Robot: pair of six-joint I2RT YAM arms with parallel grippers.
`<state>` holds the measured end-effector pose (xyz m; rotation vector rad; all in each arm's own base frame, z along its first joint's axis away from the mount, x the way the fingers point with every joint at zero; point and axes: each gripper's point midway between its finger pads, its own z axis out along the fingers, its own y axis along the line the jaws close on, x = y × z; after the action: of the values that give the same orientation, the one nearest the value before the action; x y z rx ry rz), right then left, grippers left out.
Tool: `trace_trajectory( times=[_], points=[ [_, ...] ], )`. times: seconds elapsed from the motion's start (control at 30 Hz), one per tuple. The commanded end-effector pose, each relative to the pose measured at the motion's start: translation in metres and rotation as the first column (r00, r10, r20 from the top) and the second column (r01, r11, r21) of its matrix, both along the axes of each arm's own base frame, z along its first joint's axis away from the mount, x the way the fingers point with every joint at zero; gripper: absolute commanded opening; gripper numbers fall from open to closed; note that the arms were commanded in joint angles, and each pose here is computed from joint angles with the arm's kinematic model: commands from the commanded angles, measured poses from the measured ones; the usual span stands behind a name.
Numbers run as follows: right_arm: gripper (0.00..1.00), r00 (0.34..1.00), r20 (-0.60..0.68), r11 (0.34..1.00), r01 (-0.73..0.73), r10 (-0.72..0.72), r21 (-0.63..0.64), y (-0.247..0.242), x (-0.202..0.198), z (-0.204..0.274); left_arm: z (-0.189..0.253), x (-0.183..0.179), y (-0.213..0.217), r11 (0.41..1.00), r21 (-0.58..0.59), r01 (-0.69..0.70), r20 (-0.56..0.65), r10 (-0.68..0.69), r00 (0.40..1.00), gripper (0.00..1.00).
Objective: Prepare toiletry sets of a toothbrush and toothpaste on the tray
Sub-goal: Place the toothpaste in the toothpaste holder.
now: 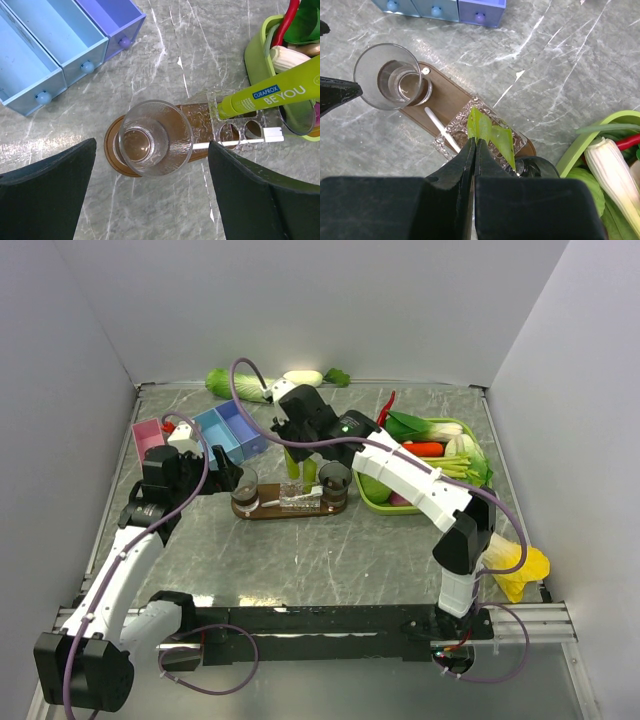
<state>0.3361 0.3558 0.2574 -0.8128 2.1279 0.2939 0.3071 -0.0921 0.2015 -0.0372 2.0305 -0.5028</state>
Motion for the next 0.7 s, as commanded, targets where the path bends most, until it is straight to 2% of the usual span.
trace_trajectory(
  times=[0.0,0.67],
  points=[
    [0.00,0.999,0.041,0.999,0.003,-0.005,0.046,0.005,0.011,0.013,0.023,0.006,-0.004,1.000,0.001,0.024,0.064,-0.024,0.998,0.97],
    [0.00,1.000,0.018,0.999,0.004,-0.005,0.034,0.010,0.020,-0.015,0.019,0.007,-0.007,0.999,0.002,0.039,0.053,-0.039,0.998,0.97]
  ],
)
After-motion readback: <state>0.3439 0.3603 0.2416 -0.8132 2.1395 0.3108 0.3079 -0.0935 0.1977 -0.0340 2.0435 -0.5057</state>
